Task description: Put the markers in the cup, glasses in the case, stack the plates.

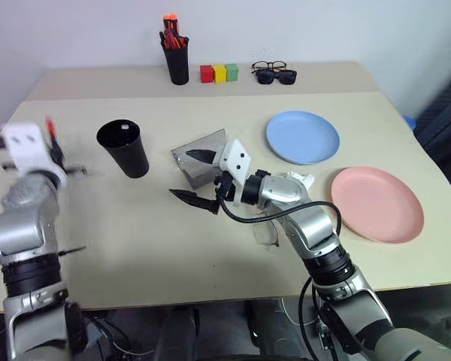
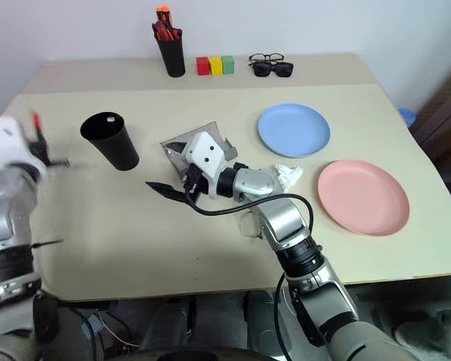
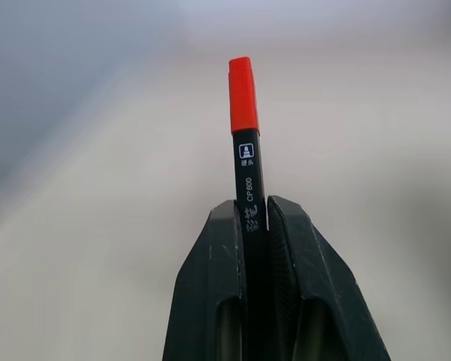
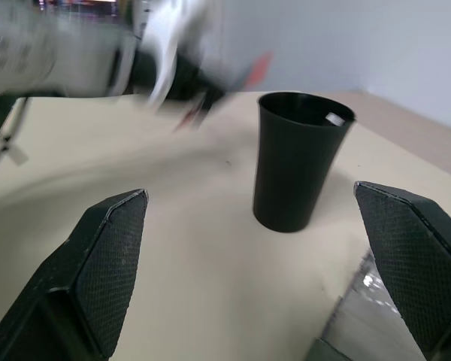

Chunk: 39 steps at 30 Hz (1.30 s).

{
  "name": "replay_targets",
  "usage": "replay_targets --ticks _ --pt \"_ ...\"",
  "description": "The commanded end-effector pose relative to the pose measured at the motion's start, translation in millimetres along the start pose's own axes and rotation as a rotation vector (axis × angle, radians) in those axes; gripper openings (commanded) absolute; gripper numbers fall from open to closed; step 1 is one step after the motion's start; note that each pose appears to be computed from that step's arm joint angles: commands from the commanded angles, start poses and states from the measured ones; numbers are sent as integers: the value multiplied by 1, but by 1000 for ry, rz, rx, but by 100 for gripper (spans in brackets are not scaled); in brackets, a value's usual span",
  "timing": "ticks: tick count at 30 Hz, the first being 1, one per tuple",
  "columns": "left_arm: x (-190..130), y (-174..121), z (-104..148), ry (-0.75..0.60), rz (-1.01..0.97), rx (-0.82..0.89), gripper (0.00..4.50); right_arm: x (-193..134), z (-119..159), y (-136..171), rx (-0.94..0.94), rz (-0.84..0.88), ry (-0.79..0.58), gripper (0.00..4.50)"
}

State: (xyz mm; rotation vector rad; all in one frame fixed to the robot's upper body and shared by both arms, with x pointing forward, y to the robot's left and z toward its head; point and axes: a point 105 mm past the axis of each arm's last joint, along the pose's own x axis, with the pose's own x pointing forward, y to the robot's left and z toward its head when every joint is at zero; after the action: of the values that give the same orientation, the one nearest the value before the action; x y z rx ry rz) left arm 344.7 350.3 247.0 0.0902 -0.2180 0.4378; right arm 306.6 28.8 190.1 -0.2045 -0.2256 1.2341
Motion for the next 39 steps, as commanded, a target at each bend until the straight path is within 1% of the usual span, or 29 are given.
replay_targets --ticks 1,2,4,5,6,8,11,15,22,24,25,26,31,33,36,38,39 --pt "-8 1 60 -276 20 -6 2 3 16 -1 -48 -5 -51 450" --pt "-9 -7 65 -300 -10 -5 2 4 17 -2 -49 -10 -53 450" --pt "-12 -35 73 -332 -116 -2 2 5 18 -5 -49 -24 -61 450" --pt "-14 -56 70 -334 -190 36 2 6 19 -6 -50 -27 -64 450" --pt "-17 -71 67 -334 -241 63 2 7 19 -6 -50 -28 -66 450" --pt "-19 -89 54 -317 -290 97 2 7 19 -6 -51 -29 -68 450" --pt "-20 -93 41 -284 -290 35 2 7 19 -7 -51 -33 -68 450" --pt "-22 -101 32 -270 -318 44 2 5 17 -7 -49 -41 -63 450" --pt "-19 -101 18 -240 -330 59 2 4 17 -7 -45 -51 -61 450" --pt "-19 -103 15 -234 -333 59 96 4 17 -7 -45 -52 -62 450" --pt "-19 -104 14 -234 -333 60 127 4 17 -7 -45 -52 -62 450" --pt "-19 -105 13 -235 -334 59 170 4 17 -7 -45 -52 -62 450" --pt "-19 -105 13 -233 -327 29 170 4 17 -6 -44 -51 -62 450" --pt "-22 -106 21 -261 -342 -19 170 4 17 -6 -43 -53 -61 450" --pt "-38 -126 40 -314 -494 -95 170 -1 16 -10 -44 -64 -51 450" --pt "-59 -153 46 -303 -690 -101 170 -10 13 -15 -51 -76 -28 450" --pt "-69 -166 44 -270 -780 -89 225 -17 11 -18 -56 -82 -12 450"
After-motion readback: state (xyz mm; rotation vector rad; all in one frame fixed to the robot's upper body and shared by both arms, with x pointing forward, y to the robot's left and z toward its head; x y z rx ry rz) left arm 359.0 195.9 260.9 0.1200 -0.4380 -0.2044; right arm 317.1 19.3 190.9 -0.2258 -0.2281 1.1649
